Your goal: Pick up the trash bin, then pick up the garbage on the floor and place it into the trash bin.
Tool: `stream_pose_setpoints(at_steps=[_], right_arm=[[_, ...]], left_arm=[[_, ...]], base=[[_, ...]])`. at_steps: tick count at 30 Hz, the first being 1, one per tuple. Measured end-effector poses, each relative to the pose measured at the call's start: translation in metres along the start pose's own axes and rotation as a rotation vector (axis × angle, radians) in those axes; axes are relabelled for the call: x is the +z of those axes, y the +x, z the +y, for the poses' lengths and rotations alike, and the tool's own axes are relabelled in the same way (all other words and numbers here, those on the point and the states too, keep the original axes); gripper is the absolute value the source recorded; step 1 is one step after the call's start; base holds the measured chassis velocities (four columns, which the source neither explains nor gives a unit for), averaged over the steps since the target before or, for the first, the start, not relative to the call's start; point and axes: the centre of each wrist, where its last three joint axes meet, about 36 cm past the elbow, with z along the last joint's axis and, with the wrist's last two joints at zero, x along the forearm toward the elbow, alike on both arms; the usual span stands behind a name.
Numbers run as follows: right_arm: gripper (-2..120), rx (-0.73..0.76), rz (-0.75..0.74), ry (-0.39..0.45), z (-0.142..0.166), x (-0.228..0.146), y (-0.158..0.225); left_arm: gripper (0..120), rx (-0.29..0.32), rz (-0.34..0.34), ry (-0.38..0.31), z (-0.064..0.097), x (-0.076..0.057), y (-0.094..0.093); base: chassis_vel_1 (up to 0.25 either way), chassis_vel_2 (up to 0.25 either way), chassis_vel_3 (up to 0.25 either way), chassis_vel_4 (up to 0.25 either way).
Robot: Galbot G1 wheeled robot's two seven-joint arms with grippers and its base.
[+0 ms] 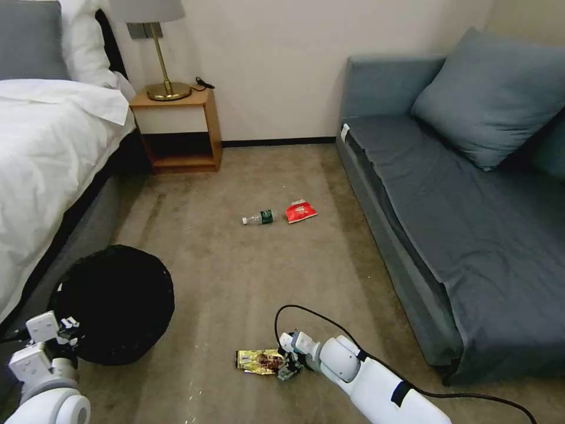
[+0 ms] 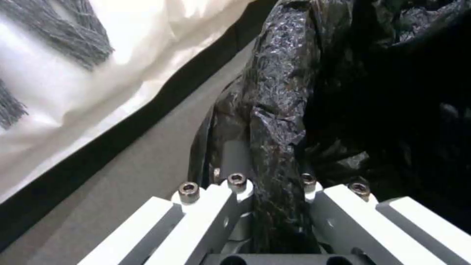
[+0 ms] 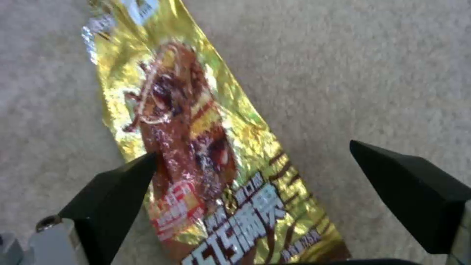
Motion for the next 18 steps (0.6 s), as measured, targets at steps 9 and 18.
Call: stream_pose_setpoints(at_steps=[9,18], right_arm=[[74,0.008,0.0,-0.021,-0.001,0.016,-0.003],[55,0.02,-0.013,-0.036,-0.003,0.018,0.0]], left_arm=[[3,0.01,0.001,0.0,-0.003,0.003,0.001],[3,0.009,-0.003,0.002,-0.002,0.004,0.002]], base=[[0.0,0.0,0.0,0.0],[0.0,0.0,0.0,0.0]])
